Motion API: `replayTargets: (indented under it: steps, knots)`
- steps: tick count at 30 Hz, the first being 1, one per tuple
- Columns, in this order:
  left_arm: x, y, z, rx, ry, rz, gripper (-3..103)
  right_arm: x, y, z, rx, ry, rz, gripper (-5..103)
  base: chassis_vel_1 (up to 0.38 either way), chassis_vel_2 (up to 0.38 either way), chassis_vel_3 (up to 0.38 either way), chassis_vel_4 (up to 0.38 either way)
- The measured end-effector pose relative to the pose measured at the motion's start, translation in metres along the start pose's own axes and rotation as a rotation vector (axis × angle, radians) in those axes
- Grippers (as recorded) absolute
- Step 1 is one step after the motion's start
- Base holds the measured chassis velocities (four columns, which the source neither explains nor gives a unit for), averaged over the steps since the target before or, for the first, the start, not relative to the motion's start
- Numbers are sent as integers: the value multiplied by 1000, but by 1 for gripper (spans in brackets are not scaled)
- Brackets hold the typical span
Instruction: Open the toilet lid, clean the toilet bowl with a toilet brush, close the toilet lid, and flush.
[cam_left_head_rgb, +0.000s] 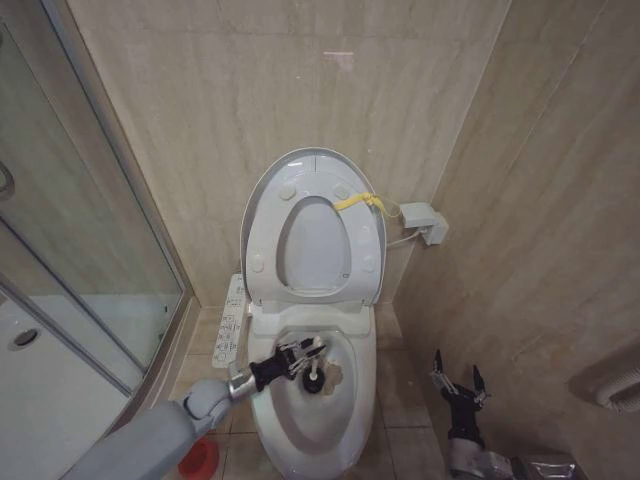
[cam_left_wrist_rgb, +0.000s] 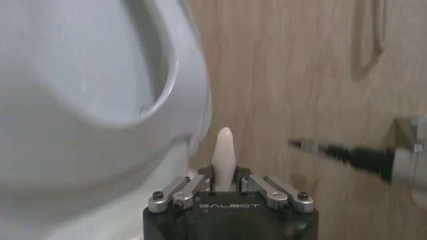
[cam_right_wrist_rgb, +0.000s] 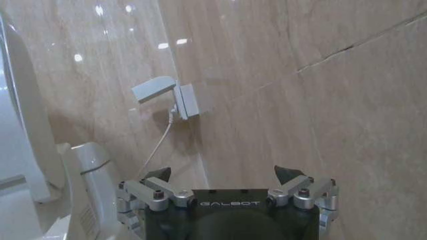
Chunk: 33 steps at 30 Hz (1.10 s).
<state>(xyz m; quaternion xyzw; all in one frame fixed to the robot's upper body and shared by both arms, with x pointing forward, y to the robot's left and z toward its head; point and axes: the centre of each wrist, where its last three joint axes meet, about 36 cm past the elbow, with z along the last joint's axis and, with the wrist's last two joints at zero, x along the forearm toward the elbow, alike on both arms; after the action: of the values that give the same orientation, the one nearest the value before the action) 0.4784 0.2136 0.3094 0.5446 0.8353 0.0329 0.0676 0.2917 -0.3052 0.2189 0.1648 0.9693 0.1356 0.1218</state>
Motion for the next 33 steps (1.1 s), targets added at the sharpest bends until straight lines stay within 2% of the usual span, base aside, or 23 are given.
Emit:
replayTargets:
  steps: [4, 6, 10, 16, 18, 20, 23, 25, 28, 33]
  knots:
    - [-27, 9, -13, -33, -49, 21, 20, 1, -2, -1, 4, -1, -3, 100, 0, 0, 0, 0]
    - [-30, 10, -12, -36, -47, 21, 20, 1, -3, -1, 5, -1, -4, 100, 0, 0, 0, 0]
    - [-26, 3, 19, -16, 7, 12, 20, 1, -3, -1, 4, -3, -6, 100, 0, 0, 0, 0]
    - [-24, -13, 42, 2, 46, 27, 20, 0, -3, -2, 4, -5, -10, 100, 0, 0, 0, 0]
    - [-35, -15, 36, 1, 26, 38, 20, -1, -4, -2, 4, -7, -10, 100, 0, 0, 0, 0]
    - [-58, -18, 17, -1, -37, 62, 20, -1, -5, -2, 5, -7, -10, 100, 0, 0, 0, 0]
    - [-69, -16, 5, -6, -67, 75, 20, -1, -6, -2, 6, -6, -9, 100, 0, 0, 0, 0]
    - [-67, -14, 5, -12, -61, 77, 20, -1, -6, -2, 6, -7, -8, 100, 0, 0, 0, 0]
    - [-48, -7, 19, -20, -9, 59, 20, -1, -7, -3, 6, -8, -9, 100, 0, 0, 0, 0]
    - [-44, -8, 21, -21, -1, 60, 20, -2, -8, -3, 7, -7, -10, 100, 0, 0, 0, 0]
